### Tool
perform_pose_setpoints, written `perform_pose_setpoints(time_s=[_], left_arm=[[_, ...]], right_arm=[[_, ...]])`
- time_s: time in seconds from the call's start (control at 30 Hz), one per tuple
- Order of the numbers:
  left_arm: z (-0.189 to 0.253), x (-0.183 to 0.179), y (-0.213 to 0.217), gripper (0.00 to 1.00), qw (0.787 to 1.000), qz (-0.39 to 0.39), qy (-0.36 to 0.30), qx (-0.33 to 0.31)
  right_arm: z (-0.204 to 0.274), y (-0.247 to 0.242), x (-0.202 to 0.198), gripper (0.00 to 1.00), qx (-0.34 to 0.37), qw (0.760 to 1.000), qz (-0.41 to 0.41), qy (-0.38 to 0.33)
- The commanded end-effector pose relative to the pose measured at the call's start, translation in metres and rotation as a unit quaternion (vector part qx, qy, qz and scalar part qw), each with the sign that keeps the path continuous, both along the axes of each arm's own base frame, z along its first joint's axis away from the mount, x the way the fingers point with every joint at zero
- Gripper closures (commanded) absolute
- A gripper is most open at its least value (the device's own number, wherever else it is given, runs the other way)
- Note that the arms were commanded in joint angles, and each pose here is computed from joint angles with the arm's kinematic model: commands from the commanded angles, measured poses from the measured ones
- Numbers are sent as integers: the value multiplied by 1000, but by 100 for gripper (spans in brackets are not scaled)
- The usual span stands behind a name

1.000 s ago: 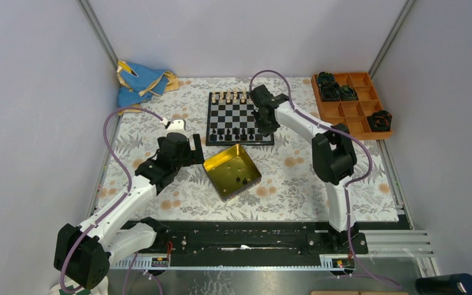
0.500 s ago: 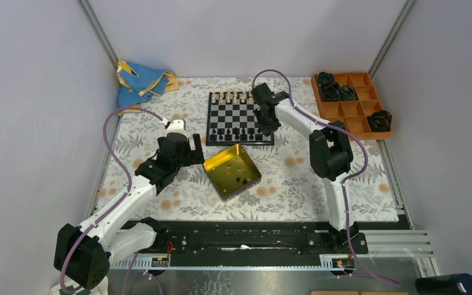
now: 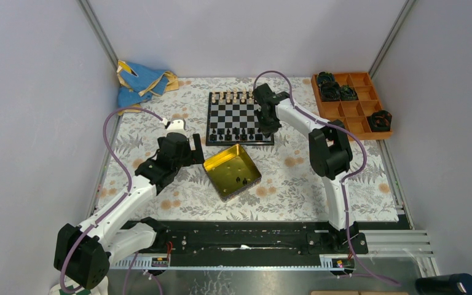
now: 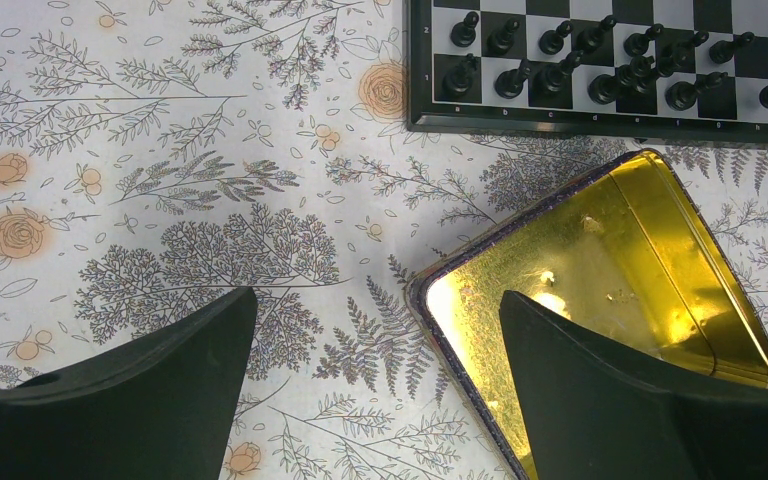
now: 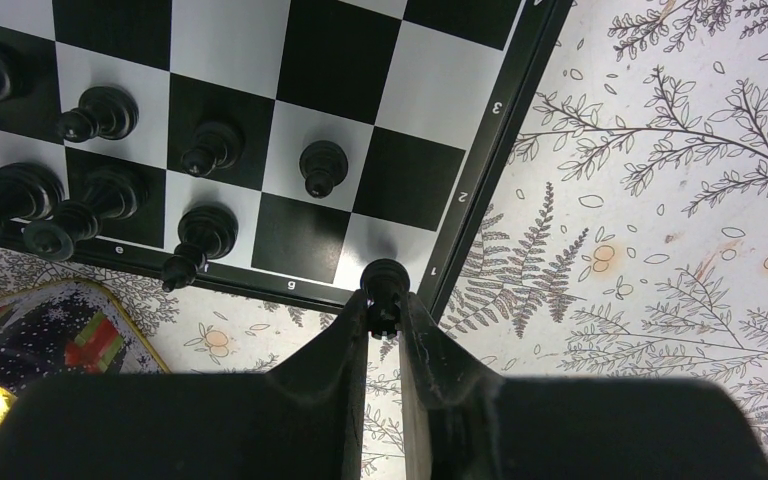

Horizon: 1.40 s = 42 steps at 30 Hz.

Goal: Set up the chess pieces on the board
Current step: Place the chess piece on the chessboard.

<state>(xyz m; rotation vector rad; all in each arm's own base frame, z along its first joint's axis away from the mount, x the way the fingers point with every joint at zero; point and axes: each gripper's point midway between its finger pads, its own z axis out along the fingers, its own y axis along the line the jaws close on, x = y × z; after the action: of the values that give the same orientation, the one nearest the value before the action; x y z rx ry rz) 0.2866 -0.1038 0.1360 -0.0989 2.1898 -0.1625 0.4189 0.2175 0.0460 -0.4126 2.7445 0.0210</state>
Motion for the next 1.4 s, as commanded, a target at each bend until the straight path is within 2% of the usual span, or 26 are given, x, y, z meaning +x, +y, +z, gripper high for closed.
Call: perform_pose_setpoints(time_s=[0.0,0.1,0.4,0.73,0.93,1.2,1.37], left_arm=[[10,9,-3,1,1000,2,-26,-14],[9,9,-3,1,1000,2,-26,-14],[9,9,-3,1,1000,2,-25,-14],[9,9,-4,1,1000,1,-25,-15],[8,9,-4,1,1000,1,-25,-15],[9,9,-3,1,1000,3,-26,-14],[7,9,-4,1,1000,2,-23,-13]], right_arm=[[1,3,6,87,12,1000,-4,-1],[0,3,6,82,11,1000,-4,1],[-3,2,6,79,12,1000,-5,3],[1,2,9,69,16,1000,-5,-7],[9,1,11,67,17,1000,-6,-19],[42,-6,-2,60,24,998,-5,-52],[80,2,-29,52,22,993,39,-105]])
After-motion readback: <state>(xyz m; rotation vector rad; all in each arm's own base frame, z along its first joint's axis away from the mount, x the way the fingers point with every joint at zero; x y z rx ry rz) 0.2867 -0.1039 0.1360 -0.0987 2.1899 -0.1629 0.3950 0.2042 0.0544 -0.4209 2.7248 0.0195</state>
